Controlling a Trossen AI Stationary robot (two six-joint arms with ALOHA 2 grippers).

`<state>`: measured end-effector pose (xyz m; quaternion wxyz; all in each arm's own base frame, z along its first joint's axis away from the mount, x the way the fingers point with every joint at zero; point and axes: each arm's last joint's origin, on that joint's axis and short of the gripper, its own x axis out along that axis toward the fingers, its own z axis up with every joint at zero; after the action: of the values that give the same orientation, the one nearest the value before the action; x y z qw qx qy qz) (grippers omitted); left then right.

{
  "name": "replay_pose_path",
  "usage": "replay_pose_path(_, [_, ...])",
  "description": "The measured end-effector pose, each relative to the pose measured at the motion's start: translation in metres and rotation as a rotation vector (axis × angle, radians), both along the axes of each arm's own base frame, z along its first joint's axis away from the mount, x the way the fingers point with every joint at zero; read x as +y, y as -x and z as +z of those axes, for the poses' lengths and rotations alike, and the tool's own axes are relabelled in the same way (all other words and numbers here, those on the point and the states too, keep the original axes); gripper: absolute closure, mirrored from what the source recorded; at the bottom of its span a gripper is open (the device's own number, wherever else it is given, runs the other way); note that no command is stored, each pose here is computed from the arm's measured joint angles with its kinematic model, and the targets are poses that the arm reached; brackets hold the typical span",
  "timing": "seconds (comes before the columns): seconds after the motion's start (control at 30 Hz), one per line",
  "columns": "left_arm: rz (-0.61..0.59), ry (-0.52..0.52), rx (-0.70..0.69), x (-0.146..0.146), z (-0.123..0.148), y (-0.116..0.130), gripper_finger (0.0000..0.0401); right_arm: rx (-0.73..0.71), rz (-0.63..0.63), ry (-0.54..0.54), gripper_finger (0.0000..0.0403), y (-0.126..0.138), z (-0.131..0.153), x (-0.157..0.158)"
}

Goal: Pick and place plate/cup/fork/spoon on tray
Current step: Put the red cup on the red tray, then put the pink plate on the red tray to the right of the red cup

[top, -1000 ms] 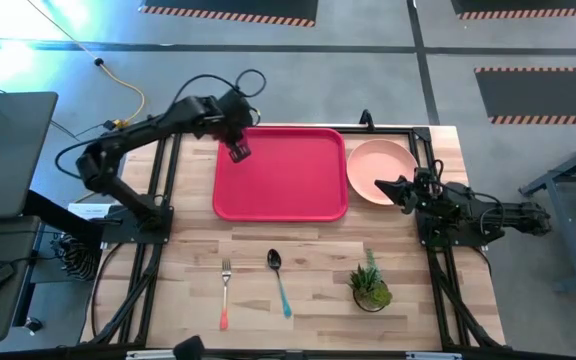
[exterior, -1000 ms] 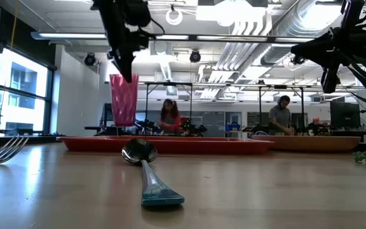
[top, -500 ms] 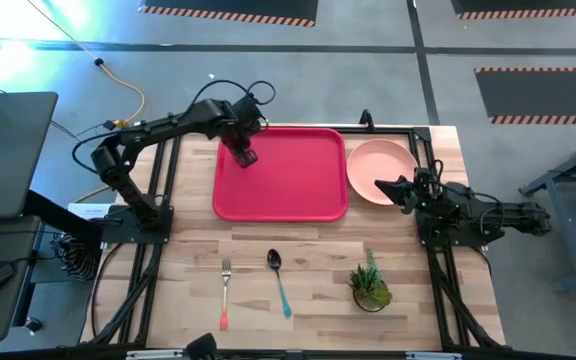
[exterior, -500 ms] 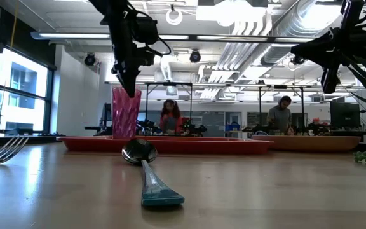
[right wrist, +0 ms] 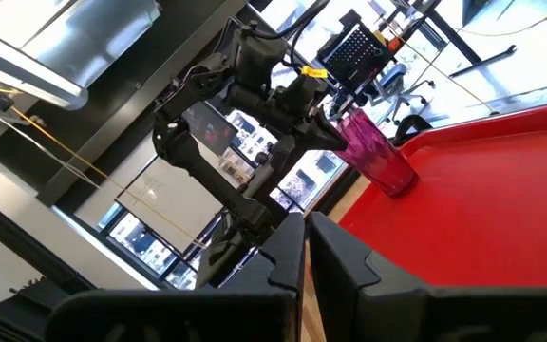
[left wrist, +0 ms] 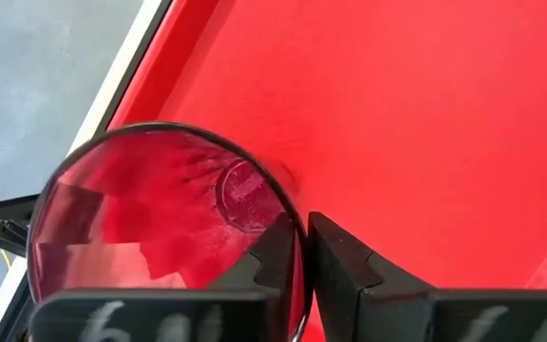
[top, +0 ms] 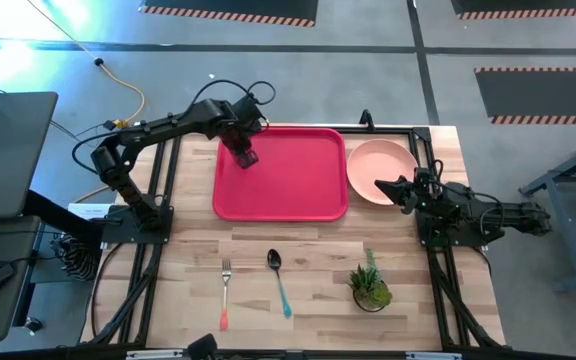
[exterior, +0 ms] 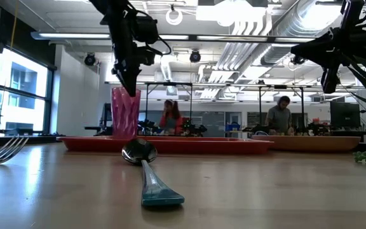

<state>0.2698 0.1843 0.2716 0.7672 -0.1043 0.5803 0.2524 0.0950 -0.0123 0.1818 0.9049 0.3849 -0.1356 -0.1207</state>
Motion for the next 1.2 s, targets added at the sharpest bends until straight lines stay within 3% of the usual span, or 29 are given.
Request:
replay_pose_path(0.5, [0.024, -0.036, 0.013, 0.000, 0.008, 0.002, 0.0337, 0.000, 0.000, 0.000, 0.0391, 0.000, 0.000, 0.000])
replay_pose_path(0.87, [0.036, -0.057, -0.037, 0.000, 0.055, 0.002, 0.0336, -0.010, 0.000, 0.000, 0.0391, 0.000, 0.001, 0.000])
replay_pose_path(1.2, [0.083, -0.049, -0.110, -0.007, 0.102, 0.008, 0.0336, -0.167, -0.009, 0.044, 0.0391, 0.004, 0.017, 0.000])
